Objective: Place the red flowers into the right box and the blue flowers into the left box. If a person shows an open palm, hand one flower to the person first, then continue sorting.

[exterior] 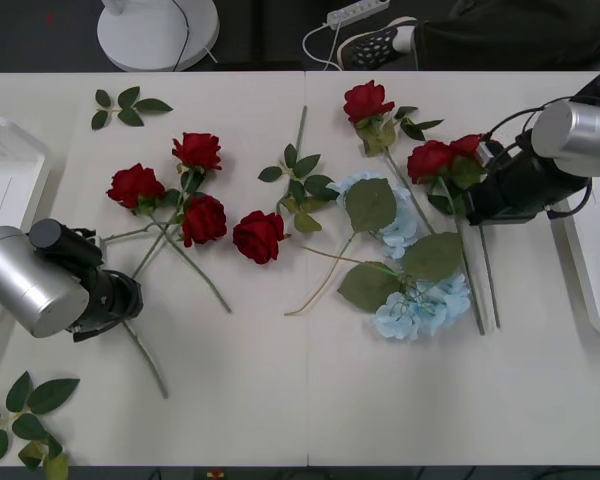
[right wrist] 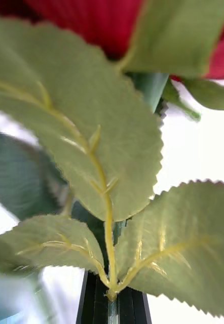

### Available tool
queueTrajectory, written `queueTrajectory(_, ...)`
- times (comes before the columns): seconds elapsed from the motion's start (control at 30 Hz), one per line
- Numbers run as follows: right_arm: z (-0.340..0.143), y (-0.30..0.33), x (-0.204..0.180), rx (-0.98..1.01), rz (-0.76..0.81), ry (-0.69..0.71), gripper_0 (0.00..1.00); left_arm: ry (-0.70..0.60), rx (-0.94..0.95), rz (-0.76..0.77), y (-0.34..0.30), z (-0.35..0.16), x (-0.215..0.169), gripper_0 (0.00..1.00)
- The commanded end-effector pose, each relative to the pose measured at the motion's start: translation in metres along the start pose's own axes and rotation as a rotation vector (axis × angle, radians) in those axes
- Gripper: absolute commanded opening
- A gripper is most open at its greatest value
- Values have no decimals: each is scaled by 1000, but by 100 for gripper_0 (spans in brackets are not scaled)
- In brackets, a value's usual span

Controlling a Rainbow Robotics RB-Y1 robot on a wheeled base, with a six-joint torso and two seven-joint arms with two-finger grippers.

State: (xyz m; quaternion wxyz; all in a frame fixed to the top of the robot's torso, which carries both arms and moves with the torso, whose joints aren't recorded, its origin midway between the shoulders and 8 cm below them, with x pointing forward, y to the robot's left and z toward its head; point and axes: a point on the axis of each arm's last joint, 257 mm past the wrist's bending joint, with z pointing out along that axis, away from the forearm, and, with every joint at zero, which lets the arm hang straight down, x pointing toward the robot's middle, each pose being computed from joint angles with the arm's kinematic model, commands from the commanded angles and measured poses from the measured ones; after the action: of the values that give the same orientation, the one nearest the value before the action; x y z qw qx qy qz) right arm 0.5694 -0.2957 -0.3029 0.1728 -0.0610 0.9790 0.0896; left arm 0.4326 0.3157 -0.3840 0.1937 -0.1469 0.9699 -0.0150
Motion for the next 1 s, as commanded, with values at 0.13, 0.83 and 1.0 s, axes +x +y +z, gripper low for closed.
queueTrajectory(0.13,-91,-5,-60,-45,-81,-87,0,45,-121,62,54,22,31,0)
queueTrajectory(0.83,-254,-202,-25,349,-149,-90,0,-113,-120,344,66,-141,-38,0)
queueTrajectory(1.0,-260,-265,-15,528,-127,-100,0,-186,-52,350,40,-156,-56,0)
